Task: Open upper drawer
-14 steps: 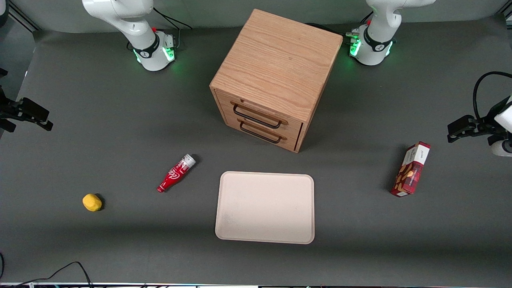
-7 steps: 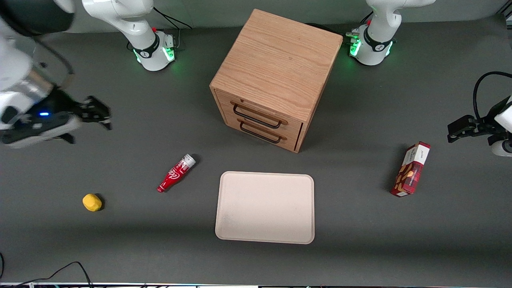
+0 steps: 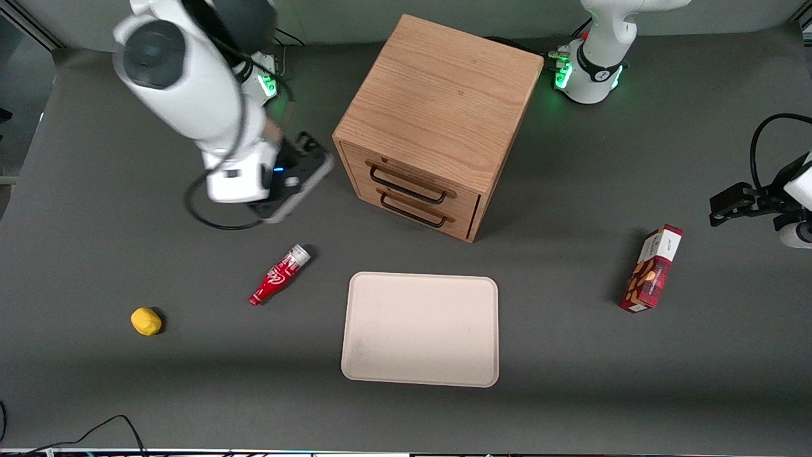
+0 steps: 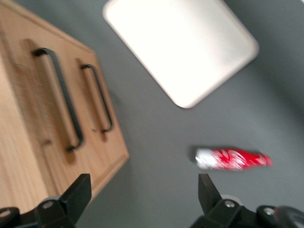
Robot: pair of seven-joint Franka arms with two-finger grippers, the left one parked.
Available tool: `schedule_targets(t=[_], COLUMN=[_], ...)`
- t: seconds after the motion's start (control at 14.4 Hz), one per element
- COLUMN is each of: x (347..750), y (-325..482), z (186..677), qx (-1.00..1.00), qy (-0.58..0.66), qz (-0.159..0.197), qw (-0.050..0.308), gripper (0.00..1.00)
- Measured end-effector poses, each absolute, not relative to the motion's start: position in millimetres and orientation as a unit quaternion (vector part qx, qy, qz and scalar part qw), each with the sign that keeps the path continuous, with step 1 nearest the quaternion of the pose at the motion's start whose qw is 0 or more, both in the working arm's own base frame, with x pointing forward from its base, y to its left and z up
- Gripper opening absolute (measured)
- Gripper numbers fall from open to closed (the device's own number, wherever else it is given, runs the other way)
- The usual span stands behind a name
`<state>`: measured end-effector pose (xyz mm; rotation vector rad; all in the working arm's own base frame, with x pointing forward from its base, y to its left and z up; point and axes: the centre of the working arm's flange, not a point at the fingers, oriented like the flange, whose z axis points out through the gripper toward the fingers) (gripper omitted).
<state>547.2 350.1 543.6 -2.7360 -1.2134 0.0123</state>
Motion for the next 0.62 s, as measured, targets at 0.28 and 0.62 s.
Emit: schedule_targets(t=[0.28,0.62], x=[542.3,543.1], y=[393.0,426.1], z=[496.4,459.3], qx=[-0.885,-0.871], qy=[-0.451,-0.468], qz=[0.026,0.017], qw=[0.111,0.146], gripper=[1.0,1.0])
